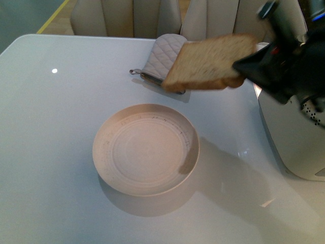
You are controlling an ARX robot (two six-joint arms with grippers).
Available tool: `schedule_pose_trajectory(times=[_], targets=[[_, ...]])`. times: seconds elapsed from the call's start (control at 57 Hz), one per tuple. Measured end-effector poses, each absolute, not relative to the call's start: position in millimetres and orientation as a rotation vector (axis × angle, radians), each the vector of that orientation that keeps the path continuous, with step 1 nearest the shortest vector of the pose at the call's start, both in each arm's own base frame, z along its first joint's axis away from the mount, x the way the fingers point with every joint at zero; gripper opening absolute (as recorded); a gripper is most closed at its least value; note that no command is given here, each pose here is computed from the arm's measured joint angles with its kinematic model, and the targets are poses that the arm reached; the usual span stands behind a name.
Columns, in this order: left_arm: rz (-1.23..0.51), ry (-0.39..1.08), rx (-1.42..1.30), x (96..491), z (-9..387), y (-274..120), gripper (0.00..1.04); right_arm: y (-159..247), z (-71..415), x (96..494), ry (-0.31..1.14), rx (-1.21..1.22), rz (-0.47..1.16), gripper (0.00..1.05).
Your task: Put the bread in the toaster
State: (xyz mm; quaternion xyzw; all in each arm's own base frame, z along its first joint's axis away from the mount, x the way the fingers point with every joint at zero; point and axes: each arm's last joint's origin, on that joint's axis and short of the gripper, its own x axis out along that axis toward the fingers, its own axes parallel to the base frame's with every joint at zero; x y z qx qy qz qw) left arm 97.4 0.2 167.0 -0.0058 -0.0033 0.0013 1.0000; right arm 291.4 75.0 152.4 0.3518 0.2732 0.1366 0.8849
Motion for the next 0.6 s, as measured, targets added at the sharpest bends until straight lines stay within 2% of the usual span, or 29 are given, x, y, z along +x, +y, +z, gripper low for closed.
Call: schedule_pose_trajectory(times=[0.14, 0.333, 0.456, 0.596], targets=[[0.003, -0.007, -0.012, 97.3, 167.0, 0.2, 0.97, 36.3, 217.2, 266.7, 0.406, 0.515, 0.183, 0.03], [0.003, -0.007, -0.012, 97.4, 167.0, 0.2, 0.97, 5.8, 281.0, 257.7, 0.302, 0.216, 0.072, 0.03], [0.003, -0.007, -0.012, 97.4, 167.0, 0.2, 0.97, -2.1, 300.0, 259.0, 0.335, 0.057, 0.055, 0.03], [0.003, -0.007, -0.012, 97.3, 167.0, 0.3, 0.97, -5.0, 298.4, 260.4, 0.432, -0.093, 0.014, 0.03]])
